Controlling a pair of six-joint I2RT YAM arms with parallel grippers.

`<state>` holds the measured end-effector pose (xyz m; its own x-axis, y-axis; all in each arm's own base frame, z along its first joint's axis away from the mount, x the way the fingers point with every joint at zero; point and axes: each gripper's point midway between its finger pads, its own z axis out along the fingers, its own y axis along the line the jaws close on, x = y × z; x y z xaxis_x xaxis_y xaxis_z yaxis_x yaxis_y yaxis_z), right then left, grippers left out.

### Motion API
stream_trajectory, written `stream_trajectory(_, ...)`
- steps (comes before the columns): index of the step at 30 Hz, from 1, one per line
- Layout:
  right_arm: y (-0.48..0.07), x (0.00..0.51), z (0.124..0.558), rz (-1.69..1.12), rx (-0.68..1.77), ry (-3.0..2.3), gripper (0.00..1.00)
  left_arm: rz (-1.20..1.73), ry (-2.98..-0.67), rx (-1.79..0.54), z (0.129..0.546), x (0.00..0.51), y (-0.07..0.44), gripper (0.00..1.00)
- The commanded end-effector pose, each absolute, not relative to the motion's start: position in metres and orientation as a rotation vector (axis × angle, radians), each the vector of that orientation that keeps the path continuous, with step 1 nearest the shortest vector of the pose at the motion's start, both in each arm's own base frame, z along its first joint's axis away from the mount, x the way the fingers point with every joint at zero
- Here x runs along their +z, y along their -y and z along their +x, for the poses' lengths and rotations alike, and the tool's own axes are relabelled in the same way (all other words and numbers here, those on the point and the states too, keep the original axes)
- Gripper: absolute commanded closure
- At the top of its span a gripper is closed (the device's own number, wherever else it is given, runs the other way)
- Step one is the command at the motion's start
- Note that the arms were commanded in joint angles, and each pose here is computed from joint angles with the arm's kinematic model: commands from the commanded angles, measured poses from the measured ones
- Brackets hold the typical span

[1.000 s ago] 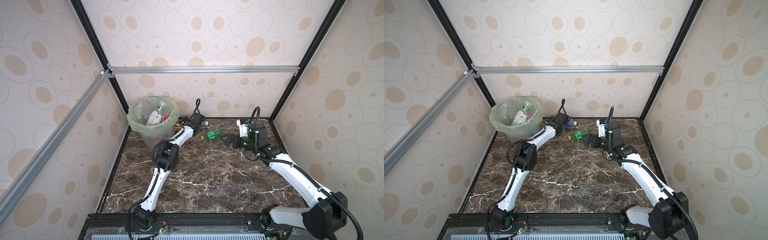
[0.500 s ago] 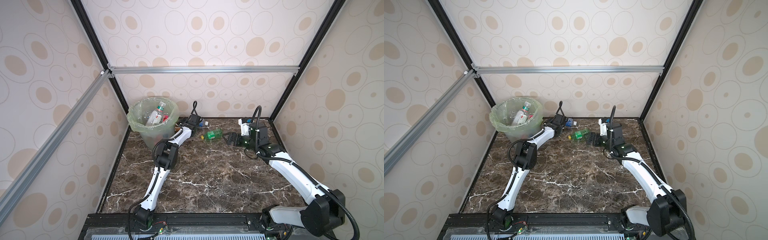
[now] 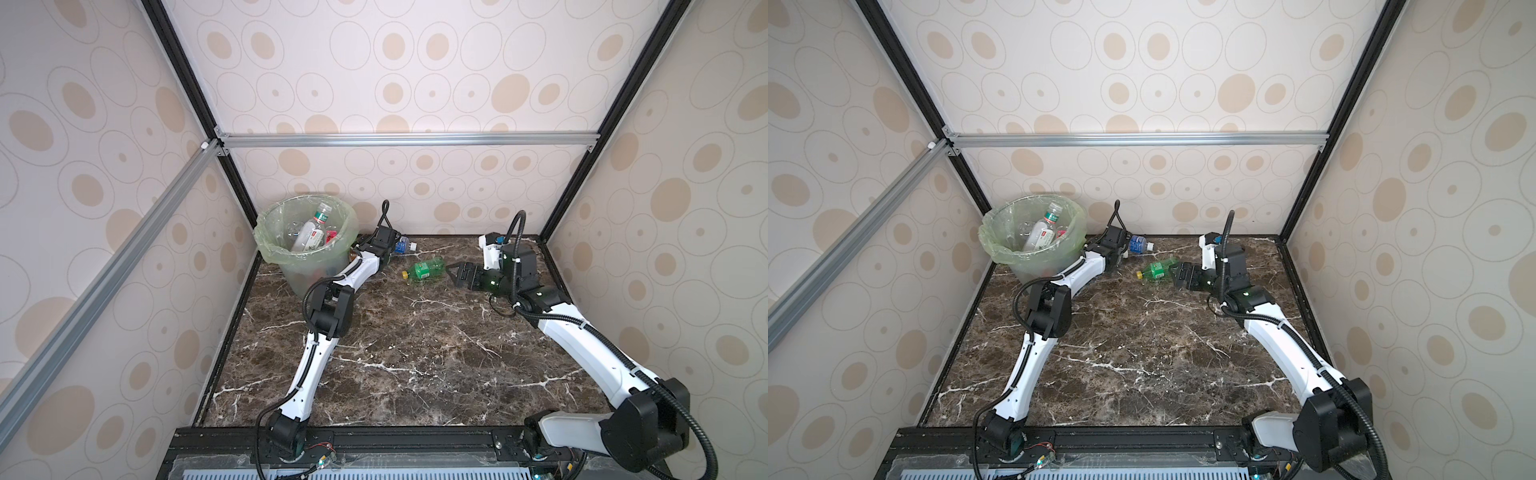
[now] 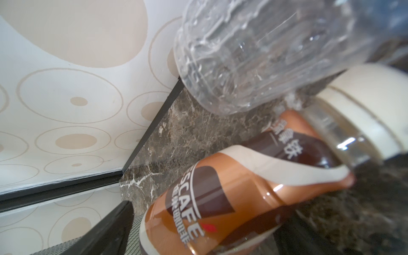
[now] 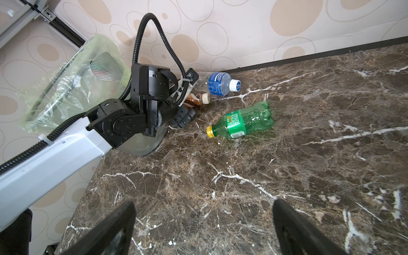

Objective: Throw the plastic bottles in the bin
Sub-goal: 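Close the left gripper around the Nescafe bottle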

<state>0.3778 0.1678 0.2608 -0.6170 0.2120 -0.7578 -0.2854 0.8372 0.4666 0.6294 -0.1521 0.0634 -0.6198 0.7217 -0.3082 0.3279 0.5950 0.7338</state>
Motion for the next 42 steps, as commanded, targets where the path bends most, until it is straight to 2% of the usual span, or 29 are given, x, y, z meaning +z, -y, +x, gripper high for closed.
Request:
stream_trajectory(1,-0.163,0.273,0.385,-0.030,0.699,-2.076,0.00,0.957,-2.297,0.827,0.621,0.023,0.151,0.04)
stream_trajectory(16,-0.157,0.271,0.386,0.001,0.708,-2.060,0.00,1.042,-2.373,0.784,0.598,0.001,0.151,0.08)
stream_trajectory(28,-0.142,0.272,0.387,0.044,0.690,-2.048,0.00,1.114,-2.472,0.649,0.573,-0.026,0.160,0.11)
stream_trajectory(42,-0.144,0.271,0.387,0.062,0.727,-2.037,0.00,1.137,-2.459,0.658,0.549,-0.011,0.175,0.13)
